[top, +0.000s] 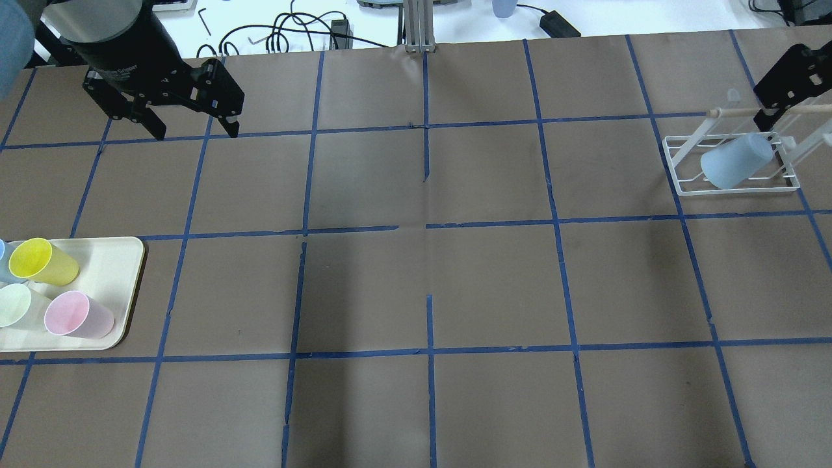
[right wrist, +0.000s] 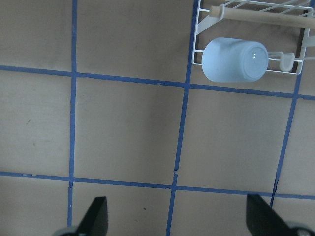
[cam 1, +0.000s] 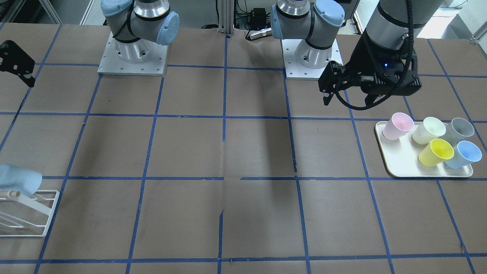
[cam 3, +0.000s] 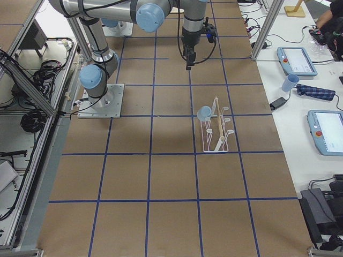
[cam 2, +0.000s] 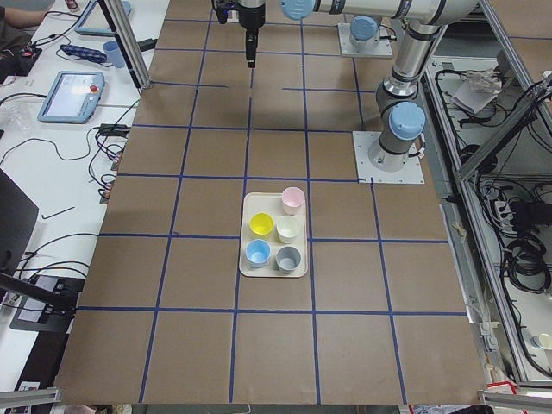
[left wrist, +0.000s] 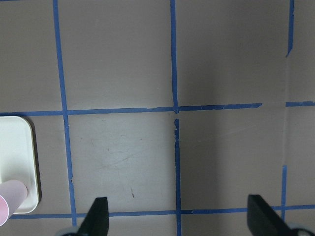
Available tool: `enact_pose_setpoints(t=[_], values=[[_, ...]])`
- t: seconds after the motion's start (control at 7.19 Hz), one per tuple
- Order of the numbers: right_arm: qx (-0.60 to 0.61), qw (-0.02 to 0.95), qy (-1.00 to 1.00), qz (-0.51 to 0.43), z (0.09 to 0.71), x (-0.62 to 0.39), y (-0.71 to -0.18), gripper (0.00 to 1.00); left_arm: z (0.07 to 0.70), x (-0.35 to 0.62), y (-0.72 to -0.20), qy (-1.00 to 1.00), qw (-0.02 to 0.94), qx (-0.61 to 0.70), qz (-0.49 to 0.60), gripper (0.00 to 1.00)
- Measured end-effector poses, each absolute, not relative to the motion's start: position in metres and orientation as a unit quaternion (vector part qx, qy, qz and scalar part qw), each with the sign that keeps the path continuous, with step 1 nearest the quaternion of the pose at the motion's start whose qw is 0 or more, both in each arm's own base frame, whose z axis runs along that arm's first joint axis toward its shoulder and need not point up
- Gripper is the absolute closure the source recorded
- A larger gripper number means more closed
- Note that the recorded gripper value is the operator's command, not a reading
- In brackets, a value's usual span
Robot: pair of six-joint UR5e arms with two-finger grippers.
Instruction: Transfer IKEA cup to right arm and place on rack
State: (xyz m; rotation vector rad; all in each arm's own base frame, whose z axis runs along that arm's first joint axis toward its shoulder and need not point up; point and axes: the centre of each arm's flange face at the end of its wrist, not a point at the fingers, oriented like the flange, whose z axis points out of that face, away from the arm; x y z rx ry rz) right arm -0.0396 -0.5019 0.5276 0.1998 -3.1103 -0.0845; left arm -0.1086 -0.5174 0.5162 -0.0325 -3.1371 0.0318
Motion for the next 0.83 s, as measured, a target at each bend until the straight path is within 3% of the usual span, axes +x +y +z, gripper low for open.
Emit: enact_pose_setpoints(t=[0.56,0.83], values=[[0.07,-0.002,-0.997,-0.023,0.529,0.122,-0.494,0.0,0.519,-0.104,-0.519,-1.0,0.001,-0.01,0.015,0.0],[0.06,-0.014,-0.998,-0.019,0.531,0.152,-0.49,0.0,0.519,-0.103,-0.52,-1.0,0.001,-0.009,0.015,0.0]])
